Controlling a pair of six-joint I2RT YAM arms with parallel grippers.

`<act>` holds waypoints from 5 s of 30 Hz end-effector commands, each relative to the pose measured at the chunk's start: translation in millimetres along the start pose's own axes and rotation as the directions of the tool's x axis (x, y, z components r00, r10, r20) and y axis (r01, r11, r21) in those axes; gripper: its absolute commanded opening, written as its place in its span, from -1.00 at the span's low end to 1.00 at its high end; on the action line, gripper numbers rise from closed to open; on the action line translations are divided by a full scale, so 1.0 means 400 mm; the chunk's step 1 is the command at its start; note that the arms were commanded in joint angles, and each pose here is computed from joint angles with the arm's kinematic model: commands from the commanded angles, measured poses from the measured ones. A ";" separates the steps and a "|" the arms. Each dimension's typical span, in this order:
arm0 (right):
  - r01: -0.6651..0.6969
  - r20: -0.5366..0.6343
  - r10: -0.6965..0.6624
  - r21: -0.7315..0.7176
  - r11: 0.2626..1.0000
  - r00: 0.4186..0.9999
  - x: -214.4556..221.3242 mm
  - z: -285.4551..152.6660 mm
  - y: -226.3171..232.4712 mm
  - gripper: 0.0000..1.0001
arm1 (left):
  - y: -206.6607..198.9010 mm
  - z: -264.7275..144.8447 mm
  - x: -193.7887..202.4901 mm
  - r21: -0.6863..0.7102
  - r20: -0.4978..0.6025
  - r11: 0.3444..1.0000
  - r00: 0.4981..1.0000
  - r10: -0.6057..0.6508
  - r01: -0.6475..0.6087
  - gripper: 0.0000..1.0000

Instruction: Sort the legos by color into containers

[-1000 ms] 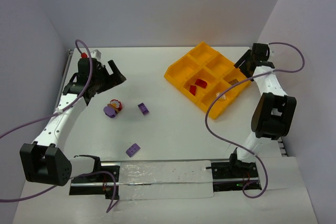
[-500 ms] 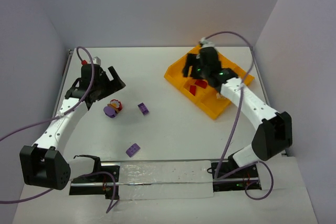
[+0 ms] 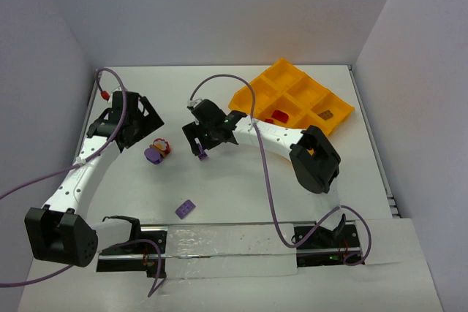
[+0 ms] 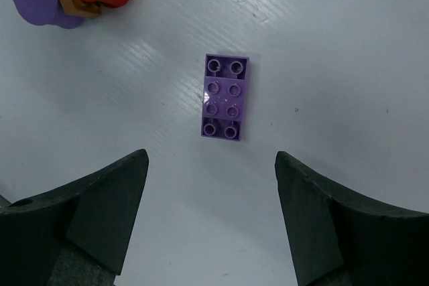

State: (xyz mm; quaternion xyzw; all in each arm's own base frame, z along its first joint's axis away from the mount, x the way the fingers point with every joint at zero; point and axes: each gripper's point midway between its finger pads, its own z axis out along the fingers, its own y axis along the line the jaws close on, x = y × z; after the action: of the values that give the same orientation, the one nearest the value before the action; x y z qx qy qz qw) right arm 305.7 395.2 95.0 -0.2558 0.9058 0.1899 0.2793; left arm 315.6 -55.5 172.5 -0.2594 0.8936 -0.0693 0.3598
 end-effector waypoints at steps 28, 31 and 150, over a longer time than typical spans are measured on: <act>0.018 -0.031 -0.016 0.085 0.996 0.999 -0.032 0.104 -0.017 -0.62 | -0.003 -0.014 -0.044 -0.004 0.052 0.999 0.998 -0.044 0.044 0.99; -0.020 0.005 0.020 0.087 0.996 1.000 -0.077 0.071 -0.045 -0.65 | -0.005 -0.014 -0.046 -0.002 0.053 0.999 0.998 -0.040 0.040 0.99; -0.405 0.183 0.389 0.060 0.912 0.903 -0.068 -0.231 -0.379 0.41 | 0.059 -0.082 0.685 0.017 -0.535 0.873 0.733 0.420 -0.487 0.72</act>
State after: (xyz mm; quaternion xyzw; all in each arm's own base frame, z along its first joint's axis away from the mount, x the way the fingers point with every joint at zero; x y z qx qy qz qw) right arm 376.0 234.6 147.7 -0.0364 0.9231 0.2087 0.3211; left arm 111.5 -157.1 15.4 -0.0282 0.9945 0.0636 0.0787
